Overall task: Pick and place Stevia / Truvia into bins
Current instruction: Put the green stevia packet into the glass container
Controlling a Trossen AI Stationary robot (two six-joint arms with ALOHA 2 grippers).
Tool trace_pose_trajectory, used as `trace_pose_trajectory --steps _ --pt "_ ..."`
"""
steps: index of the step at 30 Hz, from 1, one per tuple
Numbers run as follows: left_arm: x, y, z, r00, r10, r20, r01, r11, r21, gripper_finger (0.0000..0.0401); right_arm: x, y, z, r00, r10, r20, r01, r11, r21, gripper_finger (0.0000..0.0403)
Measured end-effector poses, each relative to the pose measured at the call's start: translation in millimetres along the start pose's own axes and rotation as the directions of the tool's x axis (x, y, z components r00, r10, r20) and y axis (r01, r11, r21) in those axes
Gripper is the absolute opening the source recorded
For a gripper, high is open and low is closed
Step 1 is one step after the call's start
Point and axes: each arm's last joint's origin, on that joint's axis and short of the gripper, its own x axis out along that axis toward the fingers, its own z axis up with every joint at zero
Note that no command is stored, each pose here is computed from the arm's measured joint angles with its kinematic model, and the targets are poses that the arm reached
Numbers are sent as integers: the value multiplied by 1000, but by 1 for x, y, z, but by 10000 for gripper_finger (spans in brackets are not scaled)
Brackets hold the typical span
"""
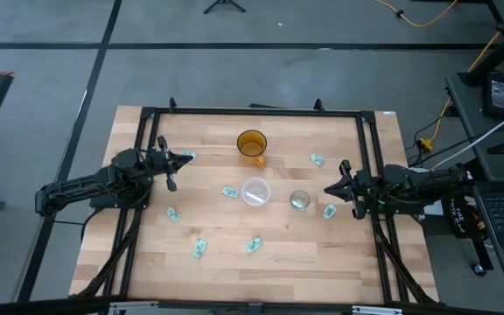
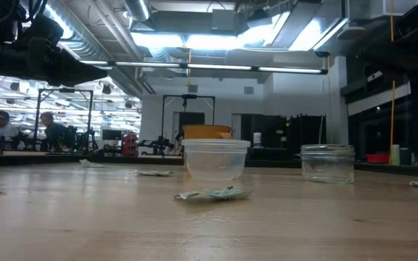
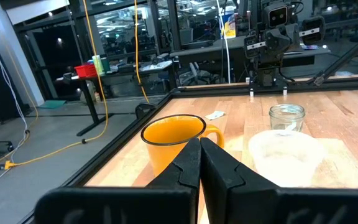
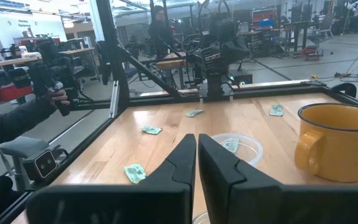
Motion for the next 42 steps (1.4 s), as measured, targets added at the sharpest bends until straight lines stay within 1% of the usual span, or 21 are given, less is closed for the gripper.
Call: trace_pose_trajectory --steps 5,10,24,29,32,35,39,42 --pt "0 0 0 1000 0 4 0 1000 -1 2 0 0 0 1000 0 0 0 1000 9 23" --pt "0 0 0 1000 0 4 0 1000 -1 2 0 0 0 1000 1 0 -1 998 60 23" --pt "0 0 1 1000 0 10 0 1000 5 2 0 0 0 1000 -3 0 3 999 53 23" --pt "0 -1 0 999 -35 6 35 997 -65 2 0 -2 1 998 -63 16 62 997 51 23" --pt "0 -2 1 997 -80 21 82 991 -105 2 0 -3 2 993 -111 29 111 994 7 23" --pt "0 -3 2 992 -124 35 127 985 -113 2 1 -5 2 986 -166 28 167 985 -39 23" --pt "0 -3 2 993 -114 31 117 983 -140 2 2 -8 0 964 -264 19 264 964 -36 19" --pt "1 -3 1 994 -109 16 110 983 -147 2 4 -9 -2 953 -303 -4 303 953 -27 6"
